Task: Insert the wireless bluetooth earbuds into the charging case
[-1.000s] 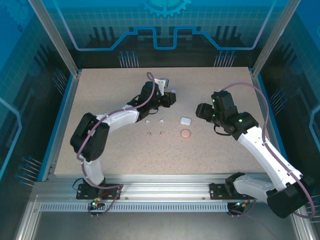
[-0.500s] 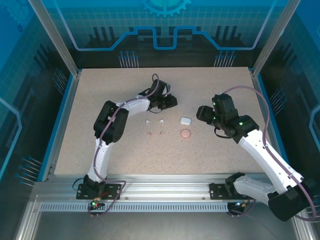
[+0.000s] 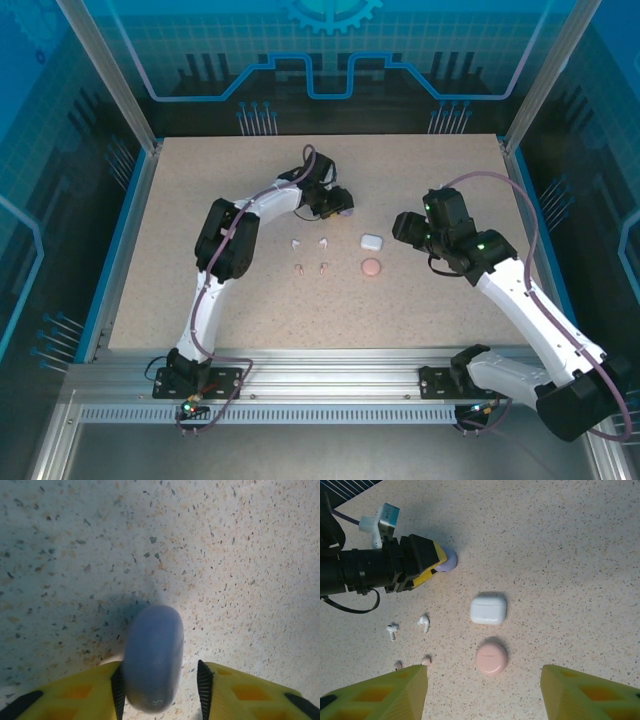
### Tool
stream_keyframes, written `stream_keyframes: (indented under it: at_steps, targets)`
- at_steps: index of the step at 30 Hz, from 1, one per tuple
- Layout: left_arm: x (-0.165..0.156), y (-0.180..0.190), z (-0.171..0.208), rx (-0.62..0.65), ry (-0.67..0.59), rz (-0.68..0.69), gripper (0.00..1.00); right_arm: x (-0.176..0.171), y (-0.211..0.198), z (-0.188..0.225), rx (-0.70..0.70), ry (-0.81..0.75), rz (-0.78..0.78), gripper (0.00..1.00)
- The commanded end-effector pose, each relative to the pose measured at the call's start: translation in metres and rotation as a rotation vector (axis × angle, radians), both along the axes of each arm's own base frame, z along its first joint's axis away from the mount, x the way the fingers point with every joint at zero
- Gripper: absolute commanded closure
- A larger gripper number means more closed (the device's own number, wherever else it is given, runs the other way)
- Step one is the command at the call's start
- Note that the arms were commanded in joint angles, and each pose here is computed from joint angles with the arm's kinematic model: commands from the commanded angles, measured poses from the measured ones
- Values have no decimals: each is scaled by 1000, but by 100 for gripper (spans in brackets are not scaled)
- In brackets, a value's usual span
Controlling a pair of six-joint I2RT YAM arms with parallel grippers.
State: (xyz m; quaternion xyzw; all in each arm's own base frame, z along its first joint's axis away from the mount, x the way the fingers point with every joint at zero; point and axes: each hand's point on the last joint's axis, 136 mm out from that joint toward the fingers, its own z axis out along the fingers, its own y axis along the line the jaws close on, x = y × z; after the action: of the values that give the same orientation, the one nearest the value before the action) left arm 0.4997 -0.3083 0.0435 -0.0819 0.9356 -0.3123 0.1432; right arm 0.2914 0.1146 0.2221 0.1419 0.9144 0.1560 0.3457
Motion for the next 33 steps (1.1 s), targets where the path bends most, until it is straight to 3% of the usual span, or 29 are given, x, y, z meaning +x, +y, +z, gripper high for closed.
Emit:
stream_keyframes:
  at_steps: [1,7,18,20,23,33]
  targets:
    - [2,14,1,37,24,9,51,2,5,7,-1,-1,2,38]
    - [8,40,43,60,-59,25,42,0,6,-18,-48,77,-13,35]
    - [-10,61,178,16,-326,-26,26,-13,22,-96,-151,311,-58,29]
    - [-16,63,195,10,-368,-37,19,-12,28,-106,-164,337,-56,28]
    - [-27,70,221,5,-435,-33,2,-9,36,-121,-193,374,-51,26]
    - [-66,114,283,76,-691,66,1,14,60,-155,-283,465,5,19]
